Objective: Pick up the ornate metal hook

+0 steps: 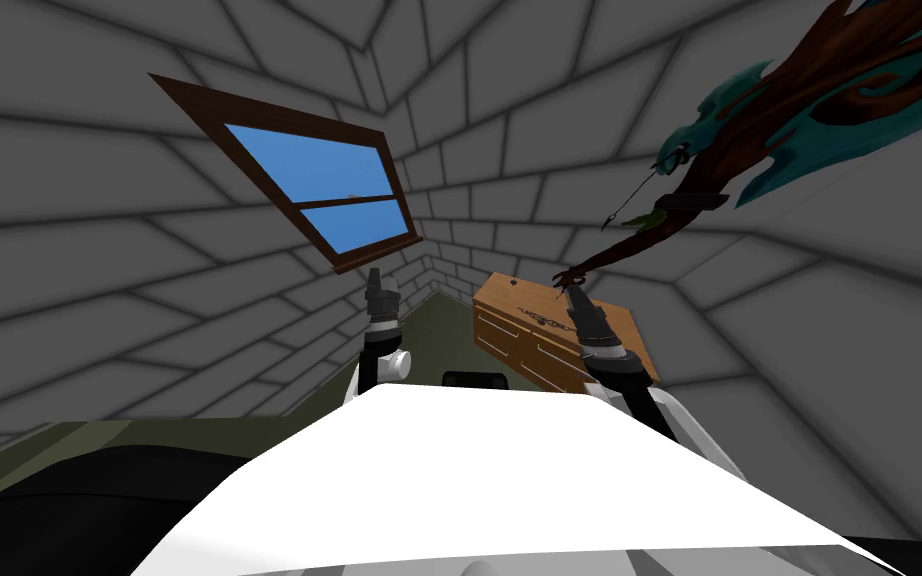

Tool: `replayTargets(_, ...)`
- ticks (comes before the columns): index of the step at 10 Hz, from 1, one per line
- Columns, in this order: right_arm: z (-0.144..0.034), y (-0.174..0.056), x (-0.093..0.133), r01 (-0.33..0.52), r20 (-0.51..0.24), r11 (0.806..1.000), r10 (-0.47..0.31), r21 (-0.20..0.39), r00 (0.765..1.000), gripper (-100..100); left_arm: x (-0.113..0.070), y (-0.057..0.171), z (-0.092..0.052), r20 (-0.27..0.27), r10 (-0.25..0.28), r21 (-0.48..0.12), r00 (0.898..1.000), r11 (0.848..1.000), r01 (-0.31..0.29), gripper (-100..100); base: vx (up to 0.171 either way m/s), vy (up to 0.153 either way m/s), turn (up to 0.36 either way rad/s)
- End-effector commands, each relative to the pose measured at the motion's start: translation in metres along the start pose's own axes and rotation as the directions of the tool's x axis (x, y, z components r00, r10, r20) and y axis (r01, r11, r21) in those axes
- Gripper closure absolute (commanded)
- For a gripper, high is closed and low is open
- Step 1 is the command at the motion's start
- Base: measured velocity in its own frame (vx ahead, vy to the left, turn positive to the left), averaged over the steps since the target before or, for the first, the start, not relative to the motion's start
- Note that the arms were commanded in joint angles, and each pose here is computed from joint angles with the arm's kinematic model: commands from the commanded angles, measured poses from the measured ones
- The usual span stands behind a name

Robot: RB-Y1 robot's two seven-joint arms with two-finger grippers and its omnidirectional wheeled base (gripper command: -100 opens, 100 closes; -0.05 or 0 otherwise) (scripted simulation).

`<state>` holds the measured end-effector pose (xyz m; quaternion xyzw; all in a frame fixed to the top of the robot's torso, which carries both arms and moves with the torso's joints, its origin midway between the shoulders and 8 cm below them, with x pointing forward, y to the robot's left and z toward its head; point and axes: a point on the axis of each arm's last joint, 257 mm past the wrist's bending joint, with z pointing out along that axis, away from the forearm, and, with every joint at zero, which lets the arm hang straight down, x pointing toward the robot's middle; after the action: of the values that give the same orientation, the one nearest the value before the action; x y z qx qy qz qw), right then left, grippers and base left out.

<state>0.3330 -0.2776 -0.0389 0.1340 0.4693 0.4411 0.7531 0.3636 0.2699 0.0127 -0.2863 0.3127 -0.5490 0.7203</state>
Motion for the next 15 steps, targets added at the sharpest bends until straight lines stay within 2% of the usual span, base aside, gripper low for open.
replayTargets(1, -0.004, -0.008, 0.005, 0.037, -0.039, 0.999, -0.036, 0.012, 0.999, -100, 0.0, 0.0, 0.0, 0.0, 0.0, 0.0, 1.0, 1.0, 0.0, 0, 0.045, 0.024, -0.005)
replayTargets(3, -0.026, -0.035, 0.018, 0.127, -0.154, 0.991, -0.118, 0.052, 0.981, -100, 0.0, 0.0, 0.0, 0.0, 0.0, 0.0, 1.0, 1.0, 0.0, 0, 0.057, 0.028, -0.001)
replayTargets(4, -0.026, -0.035, 0.021, 0.142, -0.166, 0.989, -0.132, 0.049, 0.977, -100, 0.0, 0.0, 0.0, 0.0, 0.0, 0.0, 1.0, 1.0, 0.0, 0, 0.052, 0.026, 0.002)
replayTargets(5, -0.039, -0.05, 0.027, 0.187, -0.226, 0.98, -0.169, 0.064, 0.959, -100, 0.0, 0.0, 0.0, 0.0, 0.0, 0.0, 1.0, 1.0, 0.0, 0, 0.041, 0.019, 0.002)
replayTargets(6, -0.039, -0.05, 0.028, 0.195, -0.233, 0.979, -0.176, 0.061, 0.956, -100, 0.0, 0.0, 0.0, 0.0, 0.0, 0.0, 1.0, 1.0, 0.0, 0, 0.032, 0.014, 0.0)
replayTargets(7, -0.053, -0.064, 0.033, 0.241, -0.293, 0.968, -0.21, 0.073, 0.933, -100, 0.0, 0.0, 0.0, 0.0, 0.0, 0.0, 1.0, 1.0, 0.0, 0, 0.042, 0.026, 0.01)
replayTargets(8, -0.053, -0.064, 0.035, 0.249, -0.3, 0.966, -0.218, 0.07, 0.929, -100, 0.0, 0.0, 0.0, 0.0, 0.0, 0.0, 1.0, 1.0, 0.0, 0, 0.038, 0.022, 0.004)
replayTargets(9, -0.068, -0.079, 0.039, 0.294, -0.361, 0.953, -0.248, 0.077, 0.899, -100, 0.0, 0.0, 0.0, 0.0, 0.0, 0.0, 1.0, 1.0, 0.0, 0, 0.044, 0.028, 0.014)
replayTargets(10, -0.069, -0.08, 0.04, 0.302, -0.368, 0.95, -0.256, 0.073, 0.894, -100, 0.0, 0.0, 0.0, 0.0, 0.0, 0.0, 1.0, 1.0, 0.0, 0, 0.039, 0.023, 0.002)
replayTargets(11, -0.084, -0.094, 0.043, 0.346, -0.427, 0.935, -0.283, 0.077, 0.859, -100, 0.0, 0.0, 0.0, 0.0, 0.0, 0.0, 1.0, 1.0, 0.0, 0, 0.045, 0.024, 0.024)
replayTargets(12, -0.085, -0.095, 0.045, 0.354, -0.435, 0.932, -0.29, 0.072, 0.853, -100, 0.0, 0.0, 0.0, 0.0, 0.0, 0.0, 1.0, 1.0, 0.0, 0, 0.039, 0.014, 0.009)
replayTargets(13, -0.101, -0.11, 0.047, 0.397, -0.493, 0.915, -0.314, 0.072, 0.811, -100, 0.0, 0.0, 0.0, 0.0, 0.0, 0.0, 1.0, 1.0, 0.0, 0, 0.045, 0.023, 0.028)
replayTargets(14, -0.102, -0.11, 0.048, 0.405, -0.5, 0.912, -0.32, 0.067, 0.804, -100, 0.0, 0.0, 0.0, 0.0, 0.0, 0.0, 1.0, 1.0, 0.0, 0, 0.035, 0.022, 0.009)
replayTargets(15, -0.118, -0.125, 0.049, 0.444, -0.554, 0.894, -0.338, 0.064, 0.761, -100, 0.0, 0.0, 0.0, 0.0, 0.0, 0.0, 1.0, 1.0, 0.0, 0, 0.046, 0.021, 0.039)
